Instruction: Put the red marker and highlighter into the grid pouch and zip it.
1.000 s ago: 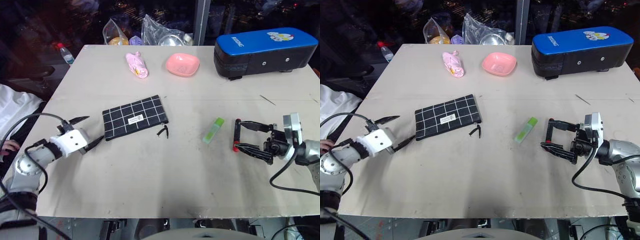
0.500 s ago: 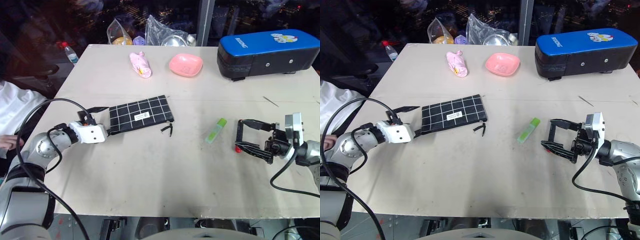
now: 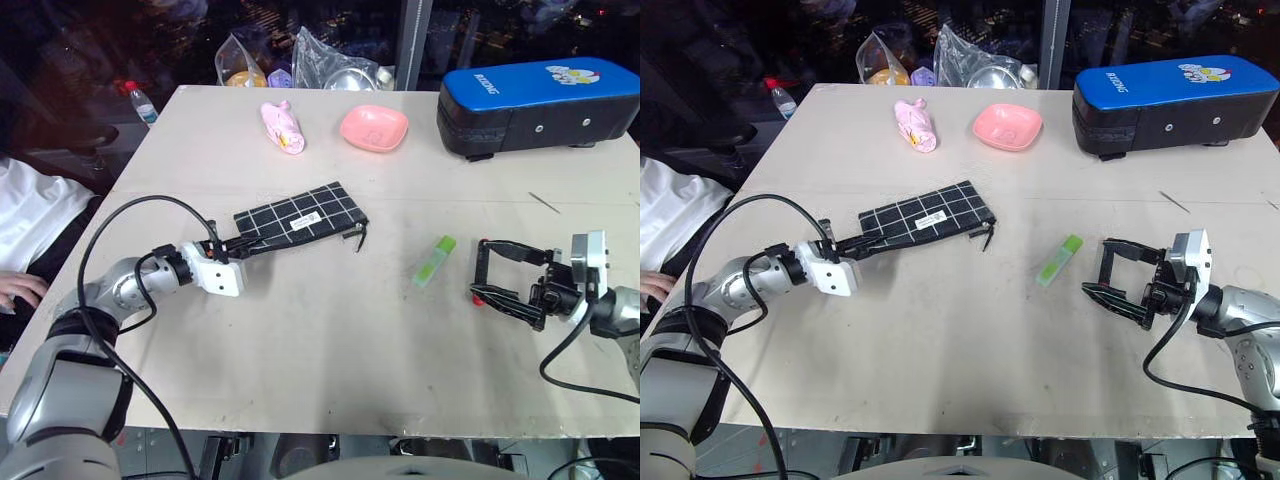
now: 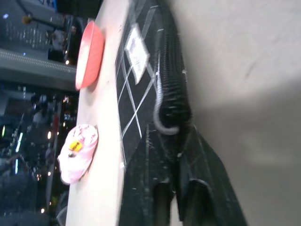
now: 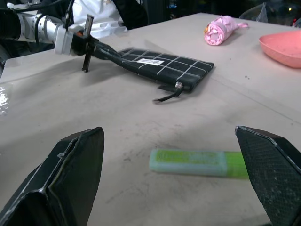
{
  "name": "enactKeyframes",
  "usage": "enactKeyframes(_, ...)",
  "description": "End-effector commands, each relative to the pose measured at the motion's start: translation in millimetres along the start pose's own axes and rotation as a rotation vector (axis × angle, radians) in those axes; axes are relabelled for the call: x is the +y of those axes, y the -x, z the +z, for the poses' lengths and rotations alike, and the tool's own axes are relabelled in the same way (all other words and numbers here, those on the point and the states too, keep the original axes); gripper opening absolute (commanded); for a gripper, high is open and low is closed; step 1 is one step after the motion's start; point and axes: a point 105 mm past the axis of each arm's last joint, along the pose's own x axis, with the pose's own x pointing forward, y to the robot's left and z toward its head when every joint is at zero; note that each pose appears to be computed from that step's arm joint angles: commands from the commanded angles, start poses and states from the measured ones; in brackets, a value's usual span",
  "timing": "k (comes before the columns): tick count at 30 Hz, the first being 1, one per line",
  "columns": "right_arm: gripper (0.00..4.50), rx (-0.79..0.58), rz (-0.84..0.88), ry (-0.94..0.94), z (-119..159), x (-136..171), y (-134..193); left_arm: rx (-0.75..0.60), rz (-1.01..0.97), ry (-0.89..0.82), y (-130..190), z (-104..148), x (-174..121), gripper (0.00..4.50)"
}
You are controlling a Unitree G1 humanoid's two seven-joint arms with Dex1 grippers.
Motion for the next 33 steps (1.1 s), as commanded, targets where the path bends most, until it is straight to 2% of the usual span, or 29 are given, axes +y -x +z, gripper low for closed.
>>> enactKeyframes(1, 4.50, -0.023, -0.010, 0.050, 10.6, 1.8, 0.9, -0.058, 0.047, -0.038, -3.8, 10.4, 6.0, 0.05)
enactKeyframes(5, 4.50, -0.029, -0.011, 0.050, 12.6, 2.2, -4.2, -0.082, 0.105, -0.009, -8.5, 14.8, 14.0, 0.05)
enactKeyframes(9, 4.50, -0.041, -0.022, 0.060, 18.8, 3.7, -20.4, -0.091, 0.197, 0.115, -18.3, 17.7, 29.4, 0.05)
enactKeyframes(13, 4.50, -0.013, -0.128, 0.086, 21.5, -2.7, -65.1, -0.145, 0.200, 0.368, -38.9, 37.2, 36.0, 0.05)
enactKeyframes(16, 4.50, -0.015, -0.163, 0.053, 24.3, -2.9, -85.1, -0.174, 0.164, 0.451, -42.9, 51.6, 32.7, 0.05)
enactKeyframes(18, 4.50, 0.047, -0.179, 0.001, 17.0, -3.3, -95.4, -0.170, 0.183, 0.509, -45.3, 56.1, 34.1, 0.05)
enactKeyframes(24, 4.50, 0.135, -0.370, -0.171, 4.8, -29.2, -116.2, -0.142, 0.215, 0.553, -52.7, 70.2, 32.5, 0.05)
enactKeyframes(31, 4.50, 0.112, -0.402, -0.256, 13.2, -38.9, -126.3, -0.100, 0.221, 0.566, -52.3, 75.6, 18.6, 0.05)
enactKeyframes(33, 4.00, 0.119, -0.405, -0.255, 13.0, -40.9, -126.4, -0.081, 0.221, 0.567, -52.1, 73.9, 12.9, 0.00)
